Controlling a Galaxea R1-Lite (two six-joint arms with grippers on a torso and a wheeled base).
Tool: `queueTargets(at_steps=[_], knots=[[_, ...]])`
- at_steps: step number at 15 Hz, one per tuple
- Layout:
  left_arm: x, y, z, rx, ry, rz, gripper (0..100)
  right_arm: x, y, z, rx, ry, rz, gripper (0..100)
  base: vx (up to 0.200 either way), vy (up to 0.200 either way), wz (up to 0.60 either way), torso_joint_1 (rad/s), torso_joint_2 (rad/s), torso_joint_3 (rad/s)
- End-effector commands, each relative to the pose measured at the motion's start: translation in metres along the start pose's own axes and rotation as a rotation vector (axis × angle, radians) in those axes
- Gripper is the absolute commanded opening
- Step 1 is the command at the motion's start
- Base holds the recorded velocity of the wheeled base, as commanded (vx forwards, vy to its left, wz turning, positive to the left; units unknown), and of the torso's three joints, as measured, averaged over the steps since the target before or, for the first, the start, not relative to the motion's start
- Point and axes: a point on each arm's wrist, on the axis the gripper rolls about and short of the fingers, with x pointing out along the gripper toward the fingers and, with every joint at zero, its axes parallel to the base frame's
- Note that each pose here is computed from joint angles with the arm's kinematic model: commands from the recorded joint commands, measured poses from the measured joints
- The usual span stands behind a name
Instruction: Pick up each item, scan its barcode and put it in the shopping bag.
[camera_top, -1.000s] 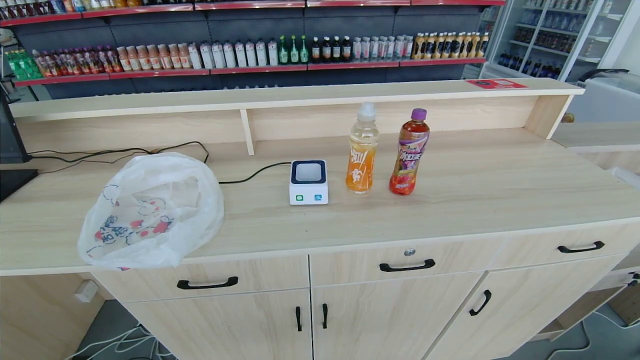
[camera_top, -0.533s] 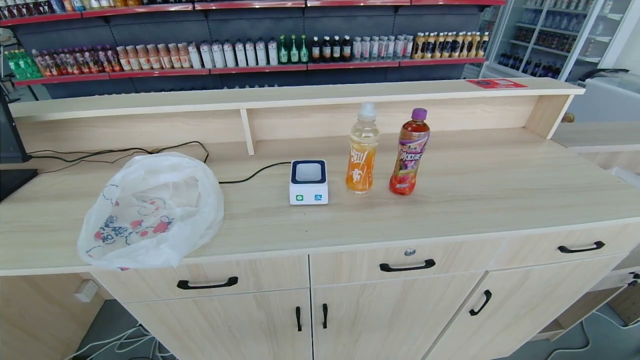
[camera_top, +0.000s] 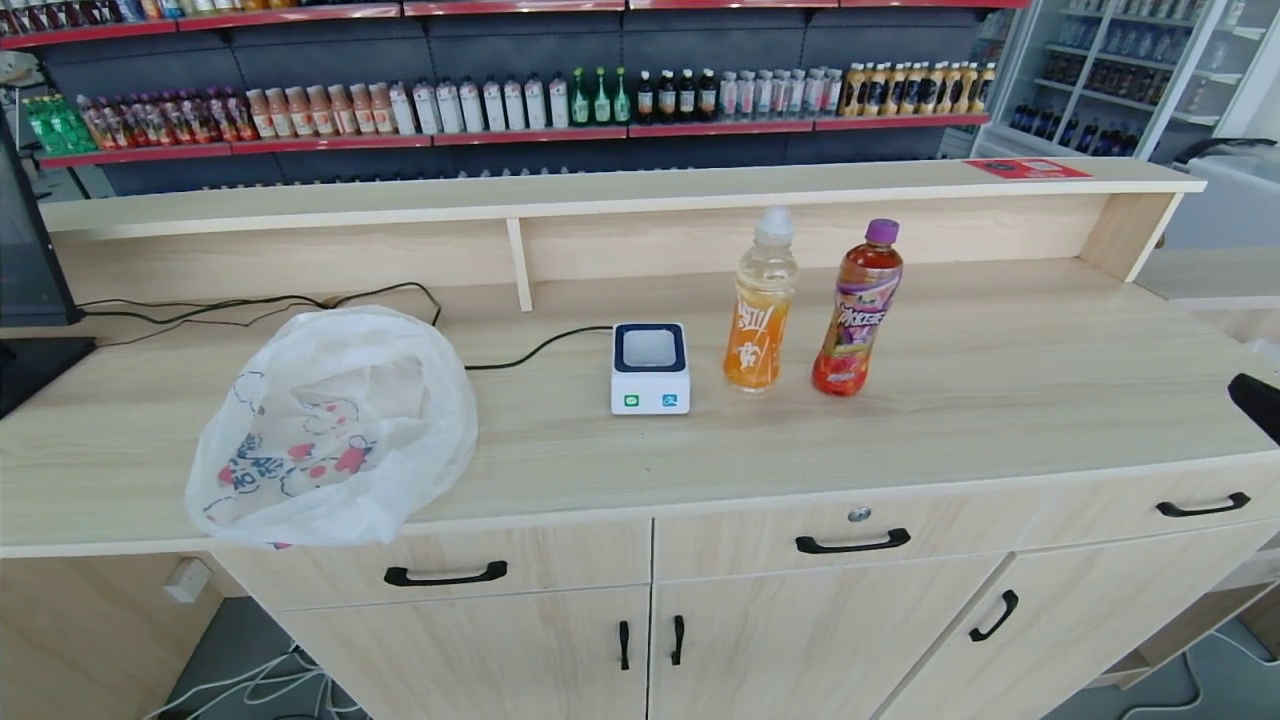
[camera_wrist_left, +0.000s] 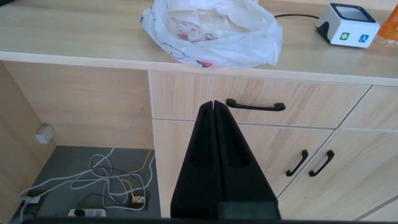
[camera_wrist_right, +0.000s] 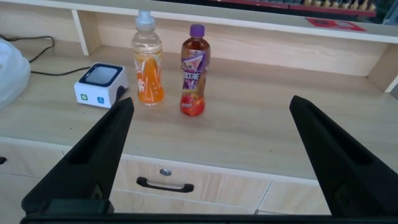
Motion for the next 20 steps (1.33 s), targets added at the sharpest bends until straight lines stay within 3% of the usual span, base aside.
queueTargets(at_steps=[1, 5, 11, 16, 20], knots=[[0.0, 0.0, 0.0, -0.001, -0.001, 0.002, 0, 0.008, 0.0, -0.004, 0.004, 0.032, 0.005, 100, 0.0, 0.2, 0.0, 0.007, 0.01, 0.002], [0.0, 0.0, 0.0, -0.001, -0.001, 0.002, 0, 0.027, -0.002, -0.01, 0.011, 0.065, 0.009, 100, 0.0, 0.15, 0.0, 0.001, 0.0, 0.004], [0.0, 0.0, 0.0, -0.001, -0.001, 0.002, 0, 0.129, -0.01, -0.024, 0.033, -0.064, 0.008, 100, 0.0, 0.0, 0.0, 0.0, 0.0, 0.0], [0.0, 0.0, 0.0, -0.001, -0.001, 0.002, 0, 0.179, 0.005, -0.043, 0.11, -0.049, 0.128, 100, 0.0, 0.0, 0.0, 0.0, 0.0, 0.0], [0.0, 0.0, 0.0, -0.001, -0.001, 0.002, 0, 0.215, 0.009, -0.067, 0.114, -0.055, 0.146, 100, 0.05, 0.0, 0.0, 0.002, 0.0, -0.001]])
